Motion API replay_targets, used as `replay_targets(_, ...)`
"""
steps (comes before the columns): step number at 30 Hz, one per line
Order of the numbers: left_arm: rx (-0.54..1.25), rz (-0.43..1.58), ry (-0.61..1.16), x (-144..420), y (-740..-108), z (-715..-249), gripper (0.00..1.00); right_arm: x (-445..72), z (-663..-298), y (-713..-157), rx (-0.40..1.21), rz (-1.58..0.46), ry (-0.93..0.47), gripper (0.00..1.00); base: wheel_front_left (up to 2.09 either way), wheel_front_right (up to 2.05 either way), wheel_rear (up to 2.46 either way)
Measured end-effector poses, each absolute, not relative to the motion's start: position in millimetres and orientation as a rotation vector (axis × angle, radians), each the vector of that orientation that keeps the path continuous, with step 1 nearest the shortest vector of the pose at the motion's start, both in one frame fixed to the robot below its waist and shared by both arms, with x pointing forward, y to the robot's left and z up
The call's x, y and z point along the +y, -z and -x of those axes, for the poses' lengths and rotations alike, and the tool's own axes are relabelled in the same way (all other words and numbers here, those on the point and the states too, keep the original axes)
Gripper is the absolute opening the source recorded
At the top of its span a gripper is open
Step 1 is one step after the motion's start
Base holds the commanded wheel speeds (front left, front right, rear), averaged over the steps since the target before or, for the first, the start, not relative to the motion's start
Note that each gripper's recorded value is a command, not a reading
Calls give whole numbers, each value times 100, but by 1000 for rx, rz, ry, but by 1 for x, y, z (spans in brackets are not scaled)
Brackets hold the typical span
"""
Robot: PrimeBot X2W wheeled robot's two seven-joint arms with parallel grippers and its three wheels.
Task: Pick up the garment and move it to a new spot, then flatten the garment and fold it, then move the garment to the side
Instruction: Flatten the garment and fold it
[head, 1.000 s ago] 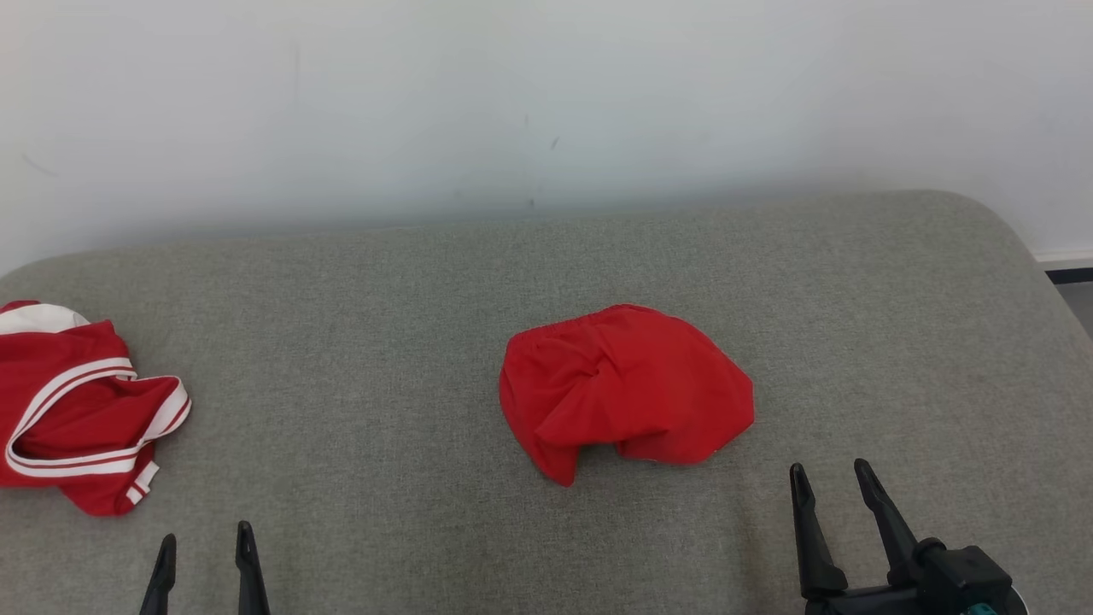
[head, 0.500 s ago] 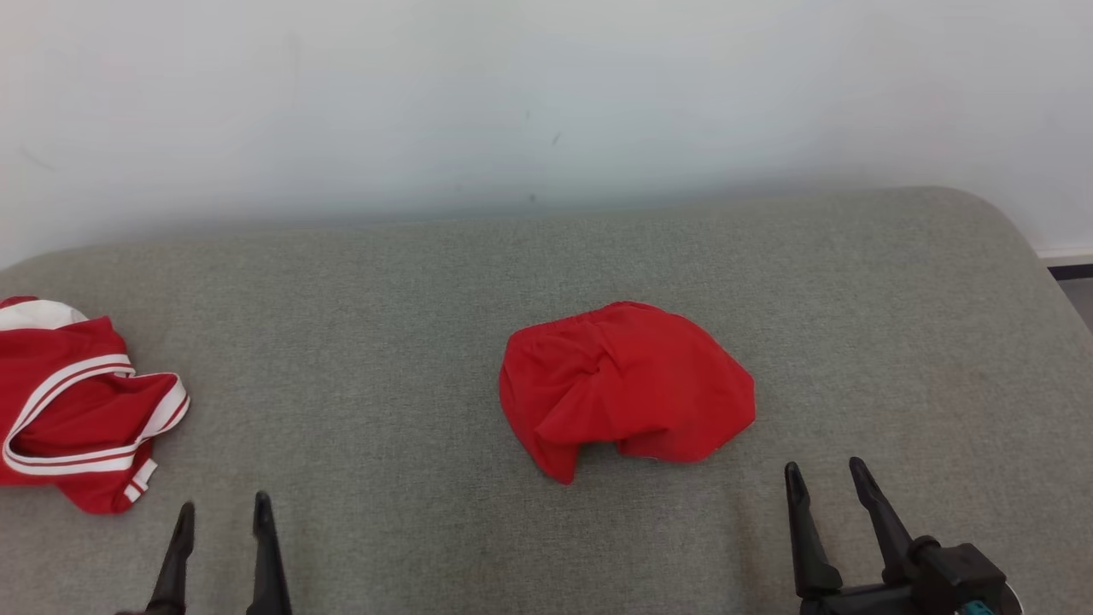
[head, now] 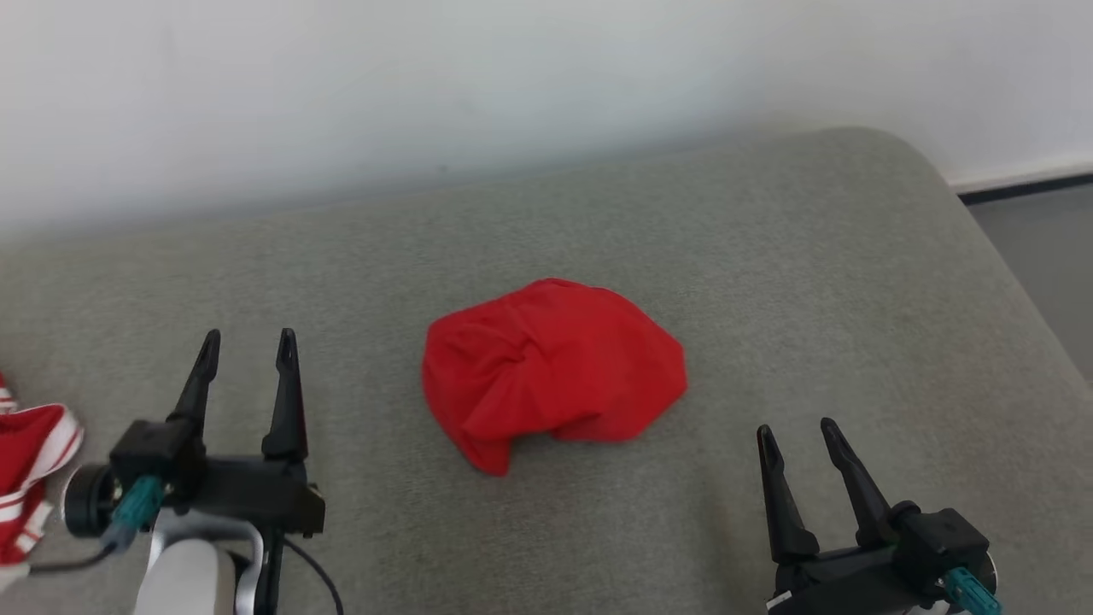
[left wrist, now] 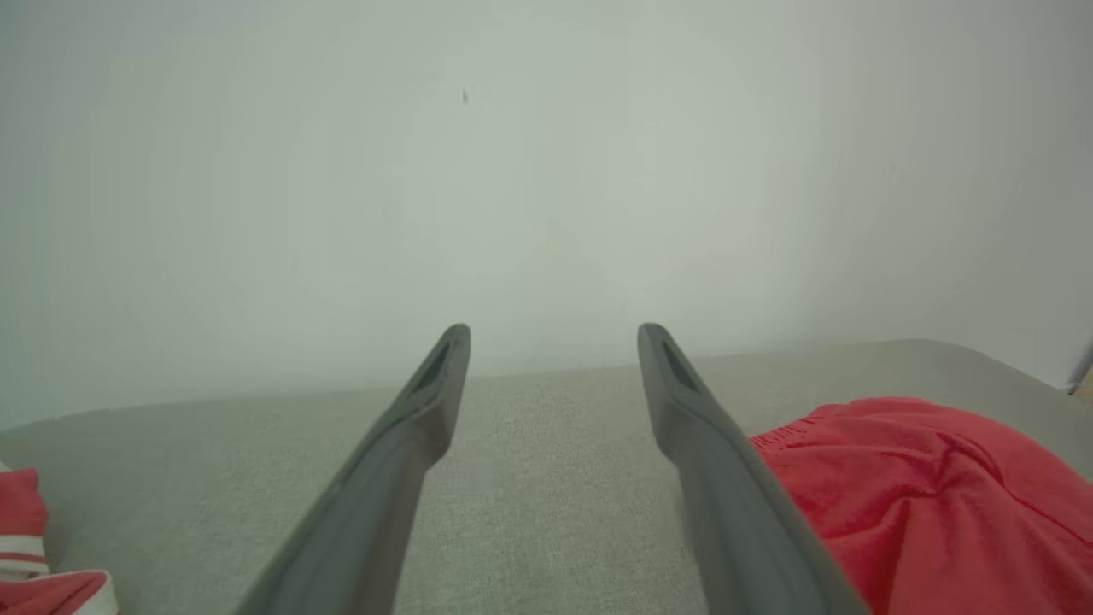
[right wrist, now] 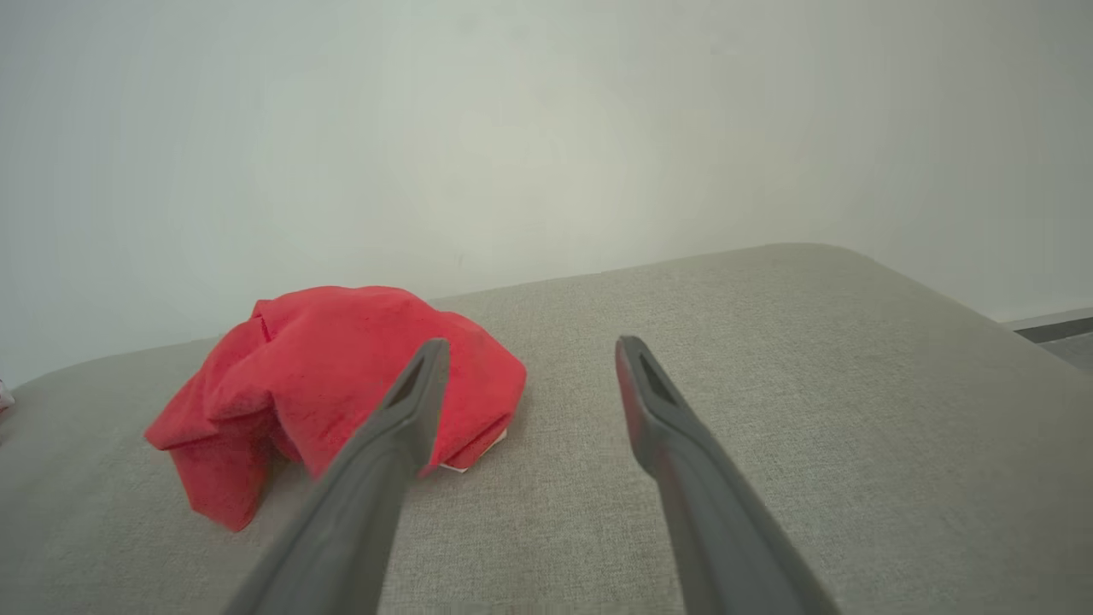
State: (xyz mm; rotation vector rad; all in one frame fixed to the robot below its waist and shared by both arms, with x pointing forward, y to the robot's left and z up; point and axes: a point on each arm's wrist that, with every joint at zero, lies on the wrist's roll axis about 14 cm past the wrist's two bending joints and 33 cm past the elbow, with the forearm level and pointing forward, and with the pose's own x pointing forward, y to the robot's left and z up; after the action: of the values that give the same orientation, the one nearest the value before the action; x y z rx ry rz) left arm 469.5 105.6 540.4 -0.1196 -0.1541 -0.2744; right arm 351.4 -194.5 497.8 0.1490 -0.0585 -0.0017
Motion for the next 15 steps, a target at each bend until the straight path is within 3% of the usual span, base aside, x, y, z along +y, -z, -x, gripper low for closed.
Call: replay_targets(15, 149, 158, 547, -5, -466, -512, 100, -254, -321, -484, -18, -161, 211, 100, 0, 0, 0)
